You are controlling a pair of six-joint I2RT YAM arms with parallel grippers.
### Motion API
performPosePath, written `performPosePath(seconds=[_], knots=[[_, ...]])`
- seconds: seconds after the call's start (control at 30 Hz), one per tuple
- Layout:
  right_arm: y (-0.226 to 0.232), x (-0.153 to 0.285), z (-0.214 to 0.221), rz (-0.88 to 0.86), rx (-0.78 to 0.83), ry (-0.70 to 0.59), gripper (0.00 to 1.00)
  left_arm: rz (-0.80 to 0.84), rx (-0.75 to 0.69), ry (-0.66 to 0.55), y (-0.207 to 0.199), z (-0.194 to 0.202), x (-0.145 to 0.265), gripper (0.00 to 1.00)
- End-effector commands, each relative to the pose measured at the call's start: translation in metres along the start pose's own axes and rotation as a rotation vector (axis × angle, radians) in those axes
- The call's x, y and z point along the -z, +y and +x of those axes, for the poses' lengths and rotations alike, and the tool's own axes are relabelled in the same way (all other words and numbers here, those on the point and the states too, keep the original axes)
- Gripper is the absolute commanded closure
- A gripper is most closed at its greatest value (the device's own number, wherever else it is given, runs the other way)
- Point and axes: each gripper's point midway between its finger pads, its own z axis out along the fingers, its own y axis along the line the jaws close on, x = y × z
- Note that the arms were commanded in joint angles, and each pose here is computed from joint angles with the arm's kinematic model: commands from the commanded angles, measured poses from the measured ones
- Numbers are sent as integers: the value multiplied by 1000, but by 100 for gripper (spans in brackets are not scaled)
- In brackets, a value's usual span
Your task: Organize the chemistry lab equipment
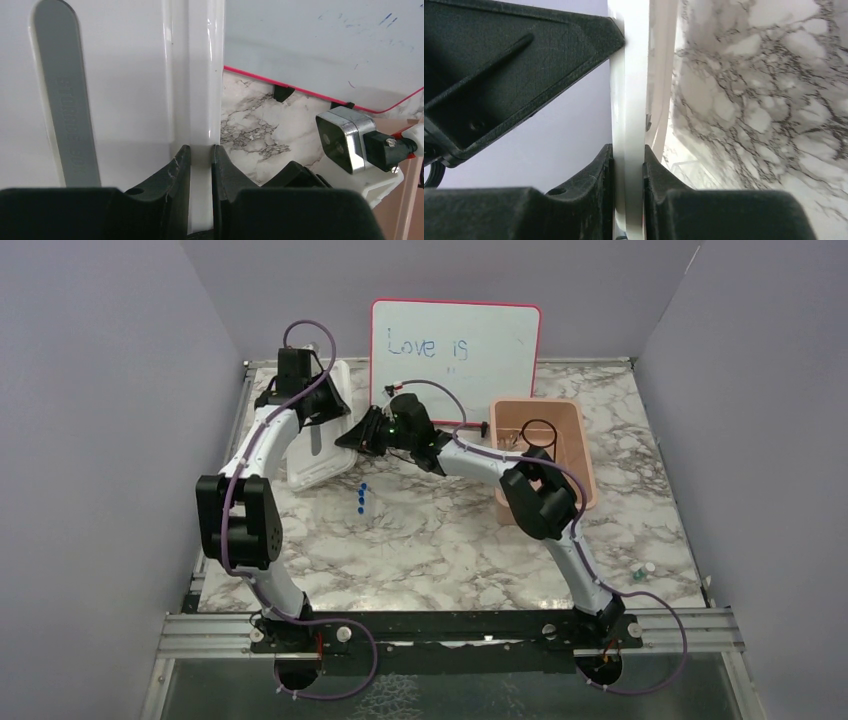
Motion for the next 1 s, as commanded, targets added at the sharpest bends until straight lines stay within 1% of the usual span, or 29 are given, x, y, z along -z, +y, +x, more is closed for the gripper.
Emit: performPosePath(seconds=[0.0, 0.07, 0.17, 0.2, 0.23, 0.27, 0.4, 0.43, 0.53, 0.67, 0.77, 0.87, 0.97], knots=[[43, 3, -2, -161, 26, -12, 98, 34, -26, -98, -14, -25, 29, 77], [60, 9, -6, -216, 47, -23, 99, 20, -35, -129, -15, -34, 40, 65], [84, 20, -11, -276, 77, -40, 99, -10, -55, -180, -14, -48, 59, 53], [94, 26, -15, -296, 90, -50, 99, -24, -61, -199, -14, -53, 67, 47], [102, 31, -16, -312, 101, -55, 99, -39, -64, -221, -13, -58, 75, 39], [109, 36, -17, -326, 110, -59, 99, -48, -72, -246, -14, -64, 84, 33], [136, 60, -21, -373, 141, -78, 99, -54, -110, -359, -25, -87, 128, 21], [144, 66, -21, -385, 149, -84, 99, -50, -119, -388, -29, -92, 139, 19], [167, 90, -24, -415, 187, -100, 99, -30, -139, -439, -39, -99, 165, 18], [184, 124, -32, -410, 243, -134, 99, 69, -166, -458, -62, -96, 190, 18], [182, 154, -46, -374, 268, -161, 99, 152, -192, -467, -80, -92, 208, 18], [174, 199, -67, -363, 276, -197, 99, 222, -221, -472, -95, -86, 222, 18], [159, 244, -85, -288, 305, -247, 99, 310, -257, -443, -113, -75, 226, 18]])
